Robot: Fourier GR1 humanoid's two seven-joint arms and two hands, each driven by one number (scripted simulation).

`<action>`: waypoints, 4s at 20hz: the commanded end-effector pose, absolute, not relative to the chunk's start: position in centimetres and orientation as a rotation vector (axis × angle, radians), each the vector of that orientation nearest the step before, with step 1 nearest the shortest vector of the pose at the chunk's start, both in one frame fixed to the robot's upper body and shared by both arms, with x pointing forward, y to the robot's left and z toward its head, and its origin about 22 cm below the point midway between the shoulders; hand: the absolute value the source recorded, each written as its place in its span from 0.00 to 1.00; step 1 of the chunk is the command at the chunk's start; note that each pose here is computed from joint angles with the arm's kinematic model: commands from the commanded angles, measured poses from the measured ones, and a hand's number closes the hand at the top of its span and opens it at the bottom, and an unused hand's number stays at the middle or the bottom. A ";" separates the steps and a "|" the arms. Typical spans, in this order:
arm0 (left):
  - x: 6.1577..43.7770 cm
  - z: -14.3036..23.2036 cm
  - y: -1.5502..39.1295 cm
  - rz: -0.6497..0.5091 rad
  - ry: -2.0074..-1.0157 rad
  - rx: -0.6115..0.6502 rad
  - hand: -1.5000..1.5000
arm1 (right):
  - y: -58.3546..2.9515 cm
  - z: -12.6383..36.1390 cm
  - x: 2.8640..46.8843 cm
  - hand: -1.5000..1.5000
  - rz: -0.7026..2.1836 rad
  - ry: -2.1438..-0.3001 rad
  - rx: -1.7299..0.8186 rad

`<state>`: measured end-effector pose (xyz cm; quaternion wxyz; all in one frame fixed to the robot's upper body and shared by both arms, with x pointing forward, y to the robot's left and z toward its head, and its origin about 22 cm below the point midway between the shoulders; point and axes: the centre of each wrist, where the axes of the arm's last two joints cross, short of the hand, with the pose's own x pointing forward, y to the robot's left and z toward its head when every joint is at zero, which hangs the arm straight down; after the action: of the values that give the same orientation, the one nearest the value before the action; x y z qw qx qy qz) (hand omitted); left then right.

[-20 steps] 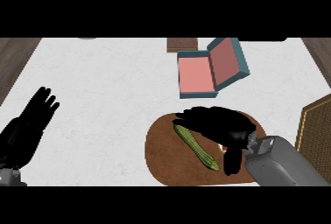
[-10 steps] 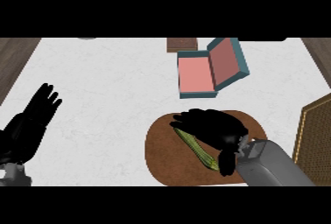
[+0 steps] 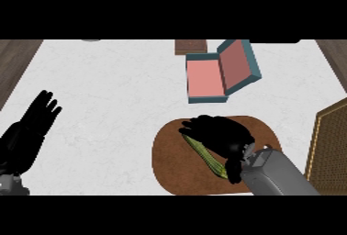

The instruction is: Pick the squash from the cutting board and place it in the cardboard box

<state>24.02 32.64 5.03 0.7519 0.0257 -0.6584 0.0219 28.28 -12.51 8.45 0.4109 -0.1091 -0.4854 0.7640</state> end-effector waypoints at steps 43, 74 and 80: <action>25.1 5.6 31.6 0.034 -1.464 0.023 0.50 | -14.3 4.0 35.5 1.00 1.253 -0.963 -0.758; 27.0 6.4 29.3 -0.056 -1.477 -0.011 0.50 | -0.1 26.5 43.2 1.00 0.271 -0.873 -1.672; 27.1 6.6 28.3 -0.035 -1.473 -0.006 0.50 | -0.2 26.7 44.0 1.00 0.309 -0.812 -1.675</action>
<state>27.25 28.57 6.37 0.7421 -0.0103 -0.6698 -0.0232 43.82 -0.95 26.37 0.5500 -0.7008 -0.4080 0.1998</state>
